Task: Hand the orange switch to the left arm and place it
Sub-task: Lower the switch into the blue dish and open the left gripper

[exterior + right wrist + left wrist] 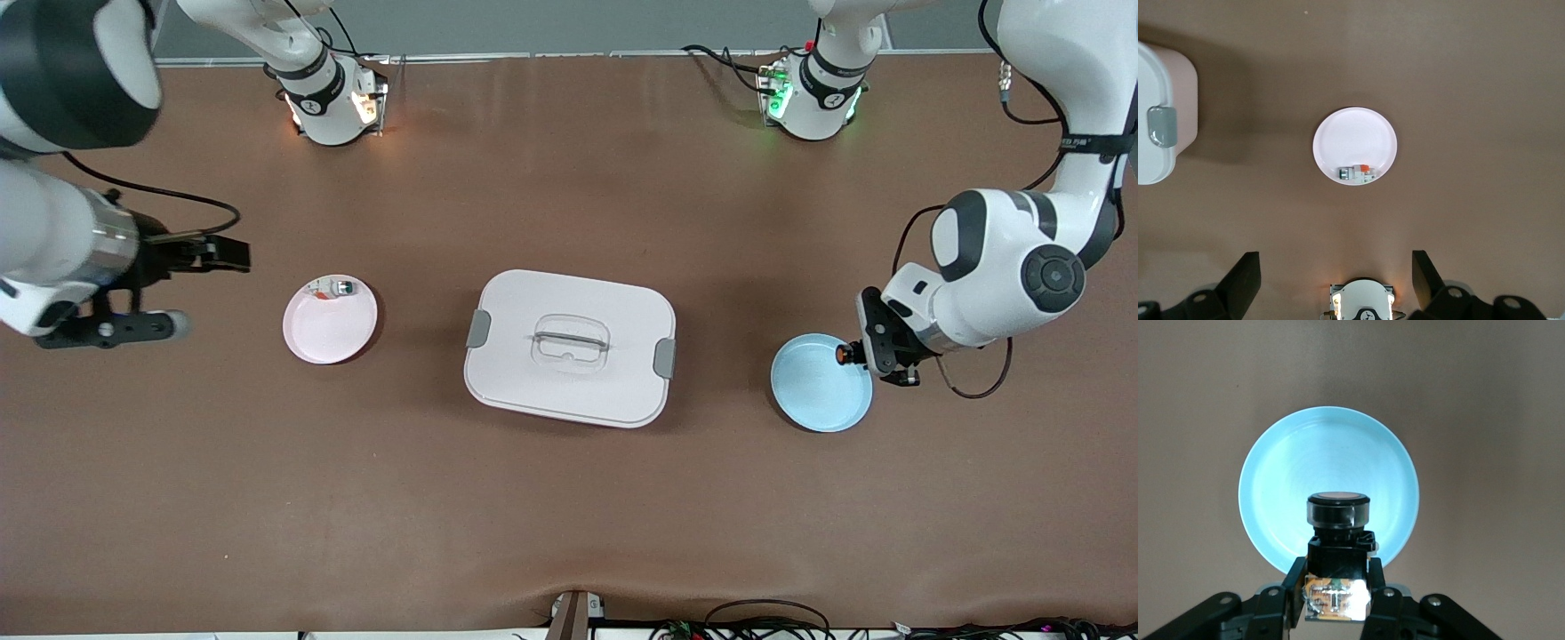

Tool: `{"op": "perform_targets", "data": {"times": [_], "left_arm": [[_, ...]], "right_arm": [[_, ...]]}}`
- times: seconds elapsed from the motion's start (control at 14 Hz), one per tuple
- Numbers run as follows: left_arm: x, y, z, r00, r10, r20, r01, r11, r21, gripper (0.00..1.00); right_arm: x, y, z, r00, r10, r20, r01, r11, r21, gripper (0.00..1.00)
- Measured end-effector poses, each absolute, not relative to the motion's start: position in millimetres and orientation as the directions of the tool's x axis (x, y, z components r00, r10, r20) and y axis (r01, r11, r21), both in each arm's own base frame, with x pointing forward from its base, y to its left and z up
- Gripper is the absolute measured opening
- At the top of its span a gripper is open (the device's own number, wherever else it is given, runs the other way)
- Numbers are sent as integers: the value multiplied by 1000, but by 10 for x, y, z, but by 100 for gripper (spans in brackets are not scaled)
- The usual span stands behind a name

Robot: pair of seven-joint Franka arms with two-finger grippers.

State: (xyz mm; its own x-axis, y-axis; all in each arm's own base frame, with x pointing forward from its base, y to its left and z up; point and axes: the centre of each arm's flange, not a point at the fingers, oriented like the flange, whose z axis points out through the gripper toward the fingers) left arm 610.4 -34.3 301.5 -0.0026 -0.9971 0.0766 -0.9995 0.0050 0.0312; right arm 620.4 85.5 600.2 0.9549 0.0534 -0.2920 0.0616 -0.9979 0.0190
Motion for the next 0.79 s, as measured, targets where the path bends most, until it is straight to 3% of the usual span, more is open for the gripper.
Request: {"op": "perform_targets", "data": {"times": [0.36, 0.79], "left_arm": [[6139, -369, 2592, -118, -988, 97, -993, 118, -6, 41], [5970, -433, 2229, -177, -982, 68, -983, 172, -72, 41]], "right_arm": [[6259, 413, 5950, 953, -11, -302, -6, -1000, 19, 100], [6258, 707, 5962, 960, -54, -274, -32, -996, 84, 100]]}}
